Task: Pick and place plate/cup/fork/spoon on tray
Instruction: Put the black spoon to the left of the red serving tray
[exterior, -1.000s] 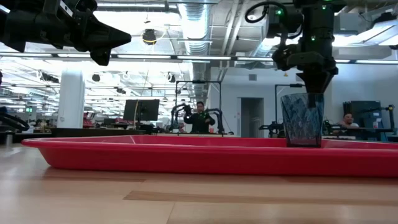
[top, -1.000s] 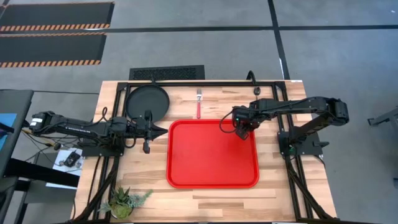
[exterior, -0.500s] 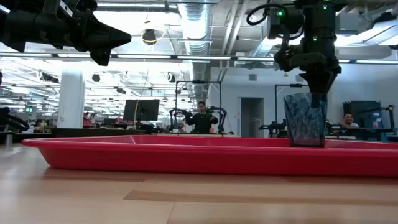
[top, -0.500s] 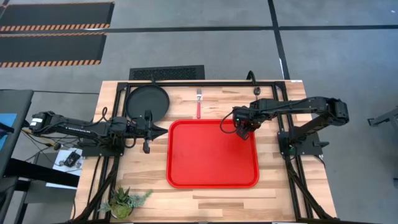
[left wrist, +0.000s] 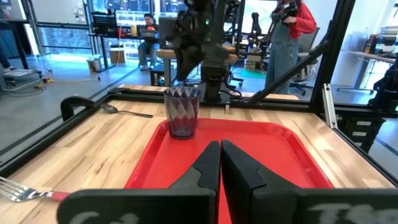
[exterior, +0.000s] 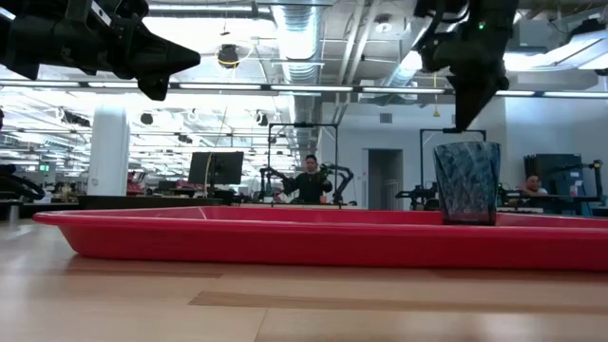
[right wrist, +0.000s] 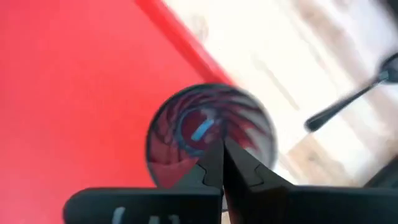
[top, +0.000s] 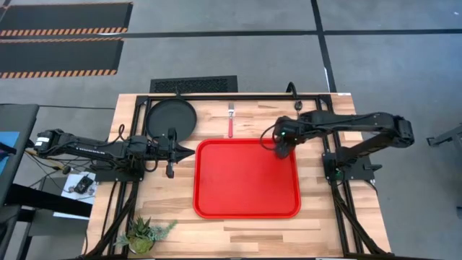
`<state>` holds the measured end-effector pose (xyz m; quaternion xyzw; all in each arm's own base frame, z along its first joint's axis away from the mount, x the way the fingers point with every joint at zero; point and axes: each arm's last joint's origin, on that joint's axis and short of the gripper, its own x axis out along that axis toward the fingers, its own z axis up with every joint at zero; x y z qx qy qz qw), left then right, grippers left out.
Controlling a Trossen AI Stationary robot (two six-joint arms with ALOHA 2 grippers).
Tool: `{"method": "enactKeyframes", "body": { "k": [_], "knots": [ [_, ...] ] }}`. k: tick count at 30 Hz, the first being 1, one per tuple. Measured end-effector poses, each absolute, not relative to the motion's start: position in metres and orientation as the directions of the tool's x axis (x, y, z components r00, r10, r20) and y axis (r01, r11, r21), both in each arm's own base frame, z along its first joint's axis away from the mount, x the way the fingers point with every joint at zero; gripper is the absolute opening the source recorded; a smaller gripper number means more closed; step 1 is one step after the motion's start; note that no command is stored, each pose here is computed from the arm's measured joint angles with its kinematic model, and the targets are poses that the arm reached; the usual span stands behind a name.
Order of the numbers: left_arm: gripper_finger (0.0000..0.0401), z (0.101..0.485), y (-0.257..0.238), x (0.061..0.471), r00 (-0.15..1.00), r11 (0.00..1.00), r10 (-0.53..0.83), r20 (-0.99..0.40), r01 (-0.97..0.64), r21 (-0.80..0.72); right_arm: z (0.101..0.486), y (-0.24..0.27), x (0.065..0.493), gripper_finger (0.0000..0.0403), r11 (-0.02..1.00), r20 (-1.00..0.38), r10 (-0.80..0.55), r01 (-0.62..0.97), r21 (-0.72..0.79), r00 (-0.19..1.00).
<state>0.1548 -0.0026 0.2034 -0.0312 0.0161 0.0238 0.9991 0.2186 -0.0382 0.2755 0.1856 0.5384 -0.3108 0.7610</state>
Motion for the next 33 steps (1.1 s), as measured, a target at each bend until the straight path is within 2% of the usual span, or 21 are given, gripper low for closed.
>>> {"method": "enactKeyframes", "body": {
  "k": [5, 10, 16, 22, 27, 29, 33],
  "knots": [
    [0.0, 0.202, -0.003, 0.155, 0.998, 0.997, 0.046, -0.048, -0.049, -0.06, 0.282, -0.054, 0.204, 0.0005, 0.707, -0.883, -0.362, 0.706, -0.052, 0.298],
    [0.0, 0.201, -0.003, 0.155, 0.997, 0.997, 0.046, -0.055, -0.05, -0.065, 0.262, -0.089, 0.189, 0.0005, 0.656, -0.836, -0.421, 0.755, -0.013, 0.352],
    [0.0, 0.201, -0.003, 0.155, 0.997, 0.996, 0.046, -0.055, -0.05, -0.073, 0.222, -0.143, 0.162, 0.0005, 0.529, -0.838, -0.448, 0.848, 0.032, 0.311],
    [0.0, 0.201, -0.003, 0.155, 0.997, 0.995, 0.047, -0.055, -0.051, -0.09, 0.197, -0.185, 0.143, 0.0009, 0.38, -0.875, -0.444, 0.925, 0.012, 0.195],
    [0.0, 0.201, -0.003, 0.155, 0.997, 0.993, 0.046, -0.055, -0.052, -0.109, 0.171, -0.214, 0.129, 0.0043, 0.221, -0.903, -0.418, 0.975, 0.006, 0.1],
    [0.0, 0.201, -0.003, 0.155, 0.997, 0.992, 0.047, -0.056, -0.053, -0.114, 0.171, -0.218, 0.133, 0.0063, 0.207, -0.903, -0.425, 0.978, -0.021, 0.07],
    [0.0, 0.201, -0.003, 0.155, 0.997, 0.992, 0.047, -0.056, -0.053, -0.114, 0.167, -0.227, 0.142, 0.0097, 0.203, -0.903, -0.422, 0.979, -0.001, 0.086]
  ]
}}
